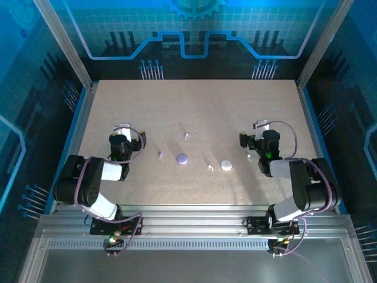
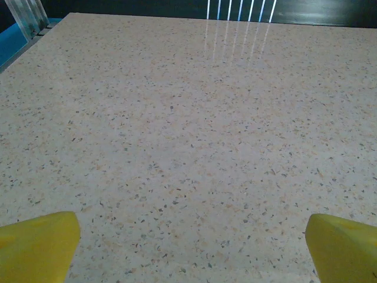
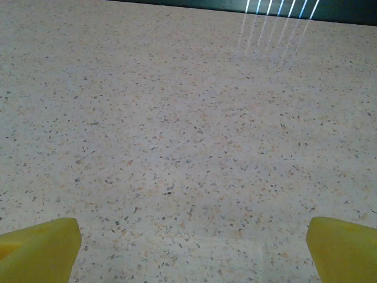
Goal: Insert the wireless bluetooth earbuds into the charging case
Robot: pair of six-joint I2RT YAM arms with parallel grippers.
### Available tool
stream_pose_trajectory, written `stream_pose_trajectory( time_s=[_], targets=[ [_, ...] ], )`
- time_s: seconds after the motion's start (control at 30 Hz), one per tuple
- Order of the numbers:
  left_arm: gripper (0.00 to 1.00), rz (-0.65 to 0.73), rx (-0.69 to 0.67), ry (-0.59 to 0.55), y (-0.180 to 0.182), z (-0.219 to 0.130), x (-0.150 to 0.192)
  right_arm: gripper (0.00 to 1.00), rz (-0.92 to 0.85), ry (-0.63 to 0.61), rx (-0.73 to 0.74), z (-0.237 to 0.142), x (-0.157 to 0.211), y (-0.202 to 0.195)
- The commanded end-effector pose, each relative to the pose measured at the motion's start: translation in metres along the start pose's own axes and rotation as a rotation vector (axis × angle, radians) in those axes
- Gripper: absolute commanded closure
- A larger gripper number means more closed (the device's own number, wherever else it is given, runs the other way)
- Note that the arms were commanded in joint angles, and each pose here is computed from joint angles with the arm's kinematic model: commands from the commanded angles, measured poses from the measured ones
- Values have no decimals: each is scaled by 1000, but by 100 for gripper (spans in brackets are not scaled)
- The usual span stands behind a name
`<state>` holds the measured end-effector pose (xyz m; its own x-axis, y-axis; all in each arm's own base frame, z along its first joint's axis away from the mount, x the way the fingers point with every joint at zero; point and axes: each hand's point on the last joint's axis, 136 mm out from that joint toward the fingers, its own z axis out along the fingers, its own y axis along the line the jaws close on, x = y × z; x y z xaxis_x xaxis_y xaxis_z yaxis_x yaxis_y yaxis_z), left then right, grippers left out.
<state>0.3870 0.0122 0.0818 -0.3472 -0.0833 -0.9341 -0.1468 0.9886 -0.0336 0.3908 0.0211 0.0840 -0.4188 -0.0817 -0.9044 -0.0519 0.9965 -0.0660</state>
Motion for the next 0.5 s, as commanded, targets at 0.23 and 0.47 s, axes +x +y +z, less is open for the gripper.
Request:
stream_pose_trajectory(
  time_s=[0.23, 0.47],
  targets=[
    [1, -8, 36, -46, -6, 3, -18, 0, 7, -41, 3, 1, -12, -3],
    [1, -7, 36, -45, -6, 3, -18, 0, 6, -41, 1, 1, -12, -3]
  ],
)
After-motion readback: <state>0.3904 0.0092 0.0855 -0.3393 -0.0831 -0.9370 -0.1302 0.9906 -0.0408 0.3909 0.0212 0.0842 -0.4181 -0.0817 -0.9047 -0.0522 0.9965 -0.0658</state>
